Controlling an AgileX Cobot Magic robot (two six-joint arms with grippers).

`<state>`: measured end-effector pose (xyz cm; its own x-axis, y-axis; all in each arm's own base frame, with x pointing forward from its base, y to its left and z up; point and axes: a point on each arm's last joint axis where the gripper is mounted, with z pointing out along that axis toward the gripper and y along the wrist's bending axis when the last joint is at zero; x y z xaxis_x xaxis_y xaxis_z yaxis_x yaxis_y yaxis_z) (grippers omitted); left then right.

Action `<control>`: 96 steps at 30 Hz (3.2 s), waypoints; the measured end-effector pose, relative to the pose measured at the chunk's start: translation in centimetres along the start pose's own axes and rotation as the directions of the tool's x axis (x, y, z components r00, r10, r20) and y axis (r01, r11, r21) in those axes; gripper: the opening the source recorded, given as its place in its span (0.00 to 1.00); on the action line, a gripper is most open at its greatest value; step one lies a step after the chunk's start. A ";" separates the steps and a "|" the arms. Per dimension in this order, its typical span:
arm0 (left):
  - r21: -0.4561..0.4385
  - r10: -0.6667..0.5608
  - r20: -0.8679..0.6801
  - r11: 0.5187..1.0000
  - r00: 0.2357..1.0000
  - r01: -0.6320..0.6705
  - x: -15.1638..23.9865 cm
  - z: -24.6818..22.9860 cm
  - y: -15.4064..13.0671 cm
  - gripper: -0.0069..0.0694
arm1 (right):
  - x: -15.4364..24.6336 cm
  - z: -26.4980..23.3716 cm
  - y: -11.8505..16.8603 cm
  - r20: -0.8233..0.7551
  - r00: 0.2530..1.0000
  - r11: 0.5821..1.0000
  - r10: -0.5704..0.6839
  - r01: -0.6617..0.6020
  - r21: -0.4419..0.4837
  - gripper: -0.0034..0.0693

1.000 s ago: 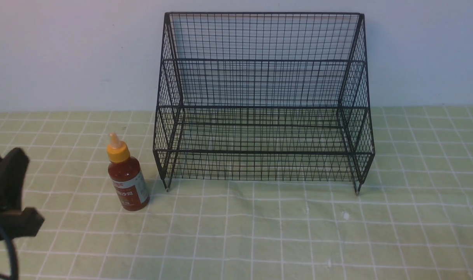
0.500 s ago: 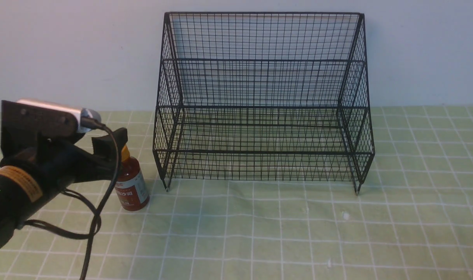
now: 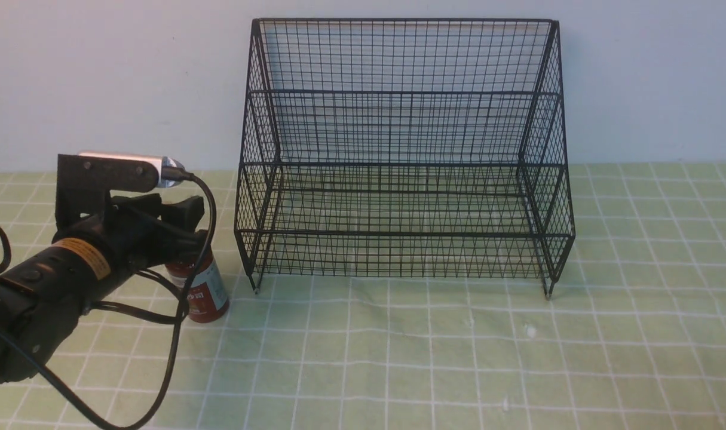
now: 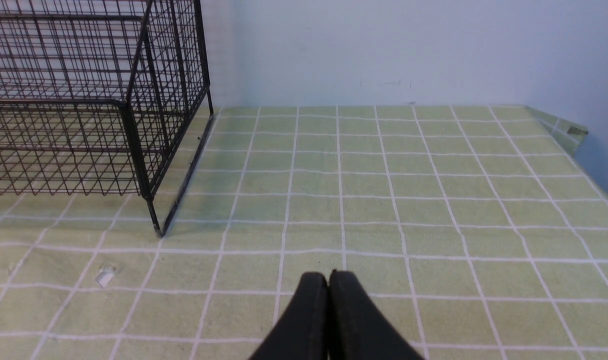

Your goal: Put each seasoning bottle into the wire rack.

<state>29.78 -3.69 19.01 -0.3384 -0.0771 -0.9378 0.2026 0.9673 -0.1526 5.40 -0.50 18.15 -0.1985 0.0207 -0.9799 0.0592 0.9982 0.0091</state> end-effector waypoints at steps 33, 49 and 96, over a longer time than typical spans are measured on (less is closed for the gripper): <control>0.218 0.163 0.261 0.950 0.952 -0.223 -13.7 -2.2 -8.8 0.42 | 0.0 0.0 0.0 0.000 1.000 1.000 0.000 0.000 0.000 0.02; 0.279 0.163 0.056 0.945 0.985 -0.172 -7.1 5.4 -8.9 0.42 | 0.0 0.0 0.0 0.000 1.000 1.000 0.000 0.000 0.000 0.02; -0.680 0.467 -0.133 0.599 0.874 -0.423 -18.4 -15.7 -1.3 0.09 | 0.0 0.0 0.0 0.000 1.000 1.000 0.000 0.000 0.000 0.02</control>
<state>21.33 0.25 41.39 -0.3239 0.4164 -0.8495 -0.3604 0.7759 0.5177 5.40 -0.50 18.15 -0.1985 0.0207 -0.9799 0.0592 0.9982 0.0091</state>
